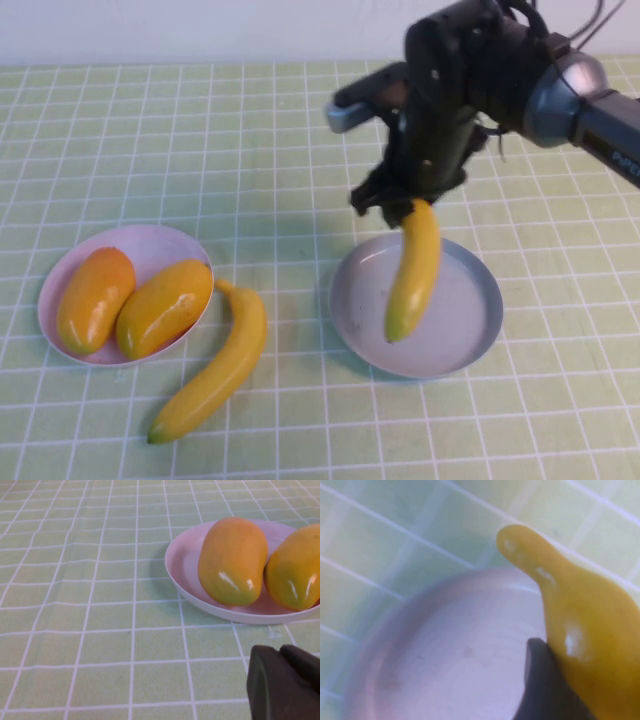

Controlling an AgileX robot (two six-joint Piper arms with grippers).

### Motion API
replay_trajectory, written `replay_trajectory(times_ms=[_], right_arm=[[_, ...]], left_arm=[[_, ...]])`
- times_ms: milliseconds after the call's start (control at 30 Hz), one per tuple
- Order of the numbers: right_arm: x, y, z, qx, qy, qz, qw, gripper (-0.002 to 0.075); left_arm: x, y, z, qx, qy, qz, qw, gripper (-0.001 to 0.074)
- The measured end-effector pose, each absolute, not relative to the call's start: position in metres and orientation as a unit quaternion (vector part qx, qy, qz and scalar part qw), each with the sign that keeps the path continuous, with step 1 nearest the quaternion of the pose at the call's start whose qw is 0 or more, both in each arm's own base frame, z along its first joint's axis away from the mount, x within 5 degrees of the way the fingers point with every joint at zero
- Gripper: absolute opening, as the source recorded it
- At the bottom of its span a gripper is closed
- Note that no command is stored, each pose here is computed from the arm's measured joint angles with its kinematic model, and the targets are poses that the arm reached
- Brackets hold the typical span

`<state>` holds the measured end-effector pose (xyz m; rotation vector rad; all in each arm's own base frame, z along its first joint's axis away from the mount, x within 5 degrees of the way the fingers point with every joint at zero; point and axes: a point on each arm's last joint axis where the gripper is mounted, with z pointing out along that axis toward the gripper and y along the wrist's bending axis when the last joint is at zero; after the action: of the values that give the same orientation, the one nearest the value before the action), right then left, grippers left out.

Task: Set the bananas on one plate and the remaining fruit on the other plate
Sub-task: Put another type of fruit in the right plate

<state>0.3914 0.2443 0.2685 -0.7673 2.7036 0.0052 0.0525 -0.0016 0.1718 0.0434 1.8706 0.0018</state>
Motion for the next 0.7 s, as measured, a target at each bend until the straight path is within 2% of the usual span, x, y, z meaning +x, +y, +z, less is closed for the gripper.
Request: replay_trajectory(times_ms=[233, 400, 700], right_arm=[[0.395, 0.210, 0.230, -0.240, 0.966, -0.025, 0.094, 0.0316], [0.394, 0.206, 0.209, -0.234, 0.968, -0.014, 0.091, 0.0315], [0.397, 0.207, 0.206, -0.231, 0.967, -0.004, 0.109, 0.0317]], left_arm=[[0.052, -0.002, 0.172, 0.019, 0.805, 0.001, 0.593, 0.0003], [0.052, -0.002, 0.172, 0.019, 0.805, 0.002, 0.593, 0.0003], [0.052, -0.002, 0.172, 0.019, 0.805, 0.002, 0.593, 0.0003]])
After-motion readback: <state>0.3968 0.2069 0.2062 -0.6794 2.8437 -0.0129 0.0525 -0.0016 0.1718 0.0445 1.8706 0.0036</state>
